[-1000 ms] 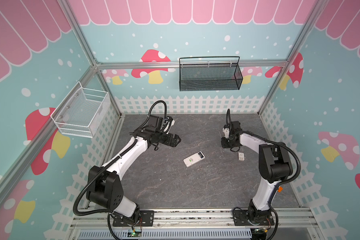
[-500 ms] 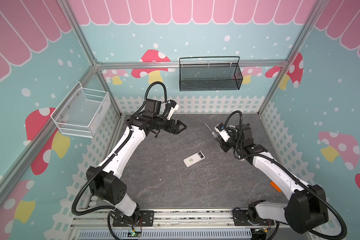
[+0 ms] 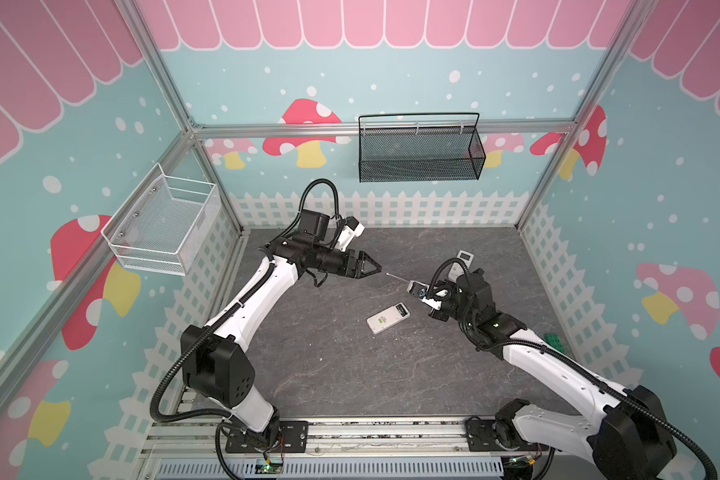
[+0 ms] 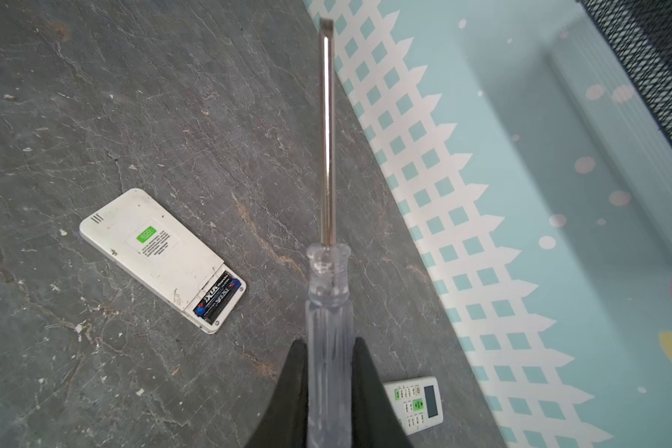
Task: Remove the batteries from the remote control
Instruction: 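Grasp the clear-handled screwdriver with the right gripper and lift it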
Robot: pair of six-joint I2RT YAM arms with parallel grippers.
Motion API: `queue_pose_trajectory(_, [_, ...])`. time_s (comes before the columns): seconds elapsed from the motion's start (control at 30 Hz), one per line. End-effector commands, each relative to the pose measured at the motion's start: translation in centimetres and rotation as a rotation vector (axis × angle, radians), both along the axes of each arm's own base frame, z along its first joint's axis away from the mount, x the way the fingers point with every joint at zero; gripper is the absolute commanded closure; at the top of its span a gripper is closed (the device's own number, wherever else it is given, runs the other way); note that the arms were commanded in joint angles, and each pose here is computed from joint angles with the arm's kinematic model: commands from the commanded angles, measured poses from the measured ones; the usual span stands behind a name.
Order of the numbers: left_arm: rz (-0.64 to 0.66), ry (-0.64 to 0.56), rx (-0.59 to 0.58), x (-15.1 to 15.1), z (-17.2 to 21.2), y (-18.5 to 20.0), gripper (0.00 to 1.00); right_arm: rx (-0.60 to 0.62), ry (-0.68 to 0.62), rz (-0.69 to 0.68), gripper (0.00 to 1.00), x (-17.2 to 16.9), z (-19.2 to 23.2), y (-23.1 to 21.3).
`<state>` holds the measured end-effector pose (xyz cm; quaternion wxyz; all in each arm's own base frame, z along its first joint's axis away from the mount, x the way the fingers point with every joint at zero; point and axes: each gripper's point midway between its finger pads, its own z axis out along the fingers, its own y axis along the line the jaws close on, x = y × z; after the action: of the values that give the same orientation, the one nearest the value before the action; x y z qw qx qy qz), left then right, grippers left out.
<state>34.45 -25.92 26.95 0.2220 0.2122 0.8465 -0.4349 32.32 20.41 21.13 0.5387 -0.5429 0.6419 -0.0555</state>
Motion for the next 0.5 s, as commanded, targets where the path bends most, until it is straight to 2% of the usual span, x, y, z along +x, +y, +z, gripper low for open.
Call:
queue_pose_trajectory(0.0, [-0.025, 0.051, -0.039, -0.4, -0.8, -1.6, 0.17, -0.022, -0.107, 0.011, 1.00, 0.3, 2.2, 0.4])
queue_pose_trajectory(0.27, [-0.055, 0.081, -0.027, -1.1, -2.2, -4.2, 0.22, -0.018, -0.114, 0.042, 1.00, 0.3, 2.3, 1.9])
queue_pose_trajectory(0.33, [-0.035, 0.089, -0.025, -0.6, -2.4, -4.2, 0.26, -0.016, -0.119, 0.045, 1.00, 0.2, 2.5, 2.0])
queue_pose_trajectory(0.47, [-0.011, 0.119, -0.048, -0.1, -2.4, -4.6, 0.41, -0.012, -0.117, 0.053, 1.00, 0.1, 2.3, 2.5])
